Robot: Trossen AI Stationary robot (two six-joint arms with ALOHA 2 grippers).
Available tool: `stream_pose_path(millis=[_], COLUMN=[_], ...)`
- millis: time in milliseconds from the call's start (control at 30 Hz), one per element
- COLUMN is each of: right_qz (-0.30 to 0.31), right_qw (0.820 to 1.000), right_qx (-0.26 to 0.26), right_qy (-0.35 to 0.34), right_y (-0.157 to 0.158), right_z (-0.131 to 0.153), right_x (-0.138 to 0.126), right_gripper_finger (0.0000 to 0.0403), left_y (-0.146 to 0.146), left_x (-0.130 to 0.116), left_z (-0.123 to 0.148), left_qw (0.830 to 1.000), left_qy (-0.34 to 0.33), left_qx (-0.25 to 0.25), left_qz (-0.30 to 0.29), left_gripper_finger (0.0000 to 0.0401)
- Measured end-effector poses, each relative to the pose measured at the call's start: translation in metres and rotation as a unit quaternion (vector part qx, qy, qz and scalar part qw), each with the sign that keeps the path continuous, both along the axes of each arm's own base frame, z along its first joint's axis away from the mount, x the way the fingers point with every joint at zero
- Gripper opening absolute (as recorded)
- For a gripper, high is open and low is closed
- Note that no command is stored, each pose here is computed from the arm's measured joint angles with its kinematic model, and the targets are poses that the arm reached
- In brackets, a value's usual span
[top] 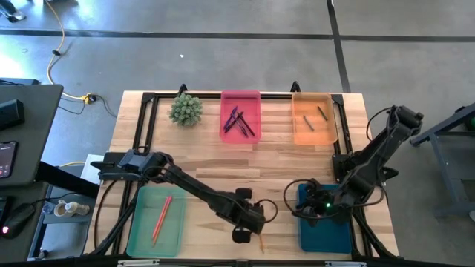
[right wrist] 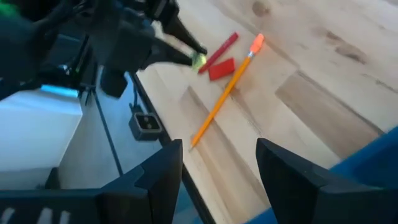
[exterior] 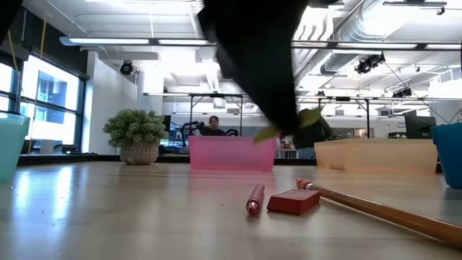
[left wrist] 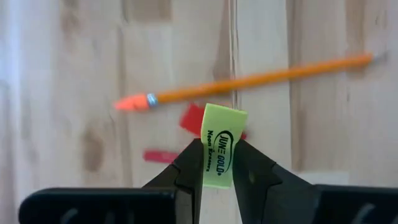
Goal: Sort crayons/erasers/pens/pencils in bins
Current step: Put the light green eraser into the blue bin
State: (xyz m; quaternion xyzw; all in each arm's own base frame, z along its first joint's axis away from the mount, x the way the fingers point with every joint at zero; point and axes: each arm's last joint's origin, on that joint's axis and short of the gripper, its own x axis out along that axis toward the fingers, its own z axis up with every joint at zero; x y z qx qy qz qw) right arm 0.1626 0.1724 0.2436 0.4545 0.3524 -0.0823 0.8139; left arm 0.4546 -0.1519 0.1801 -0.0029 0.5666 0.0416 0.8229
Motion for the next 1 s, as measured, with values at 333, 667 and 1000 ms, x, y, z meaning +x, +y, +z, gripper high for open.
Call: stream_pose_path(millis=[333,667,1000], right_qz=[-0.055,-0.082,-0.104], right_qw=[0.998,0.996,0.993], right_qx=[-0.019,-0.007,0.023], right_qy=[-0.036,-0.043,-0.045], right_y=[0.004,-0.005,-0.017], right_z=[-0.006,-0.004,-0.001], right_x=[0.008,0.019,0.035], right_gripper_finger=[0.0197,0.0197,0.0197], left_y=[0.01,0.015,0.016], left_x=[0.014,0.027,0.031], left_z=[0.031,0.062,0.072], left_qw=[0.996,0.984,0.975], left_qy=[-0.073,-0.148,-0.169], left_qx=[0.05,0.093,0.145], left_qz=[0.029,0.015,-0.015], left_gripper_finger=[0.0051,0.0051,0.0051])
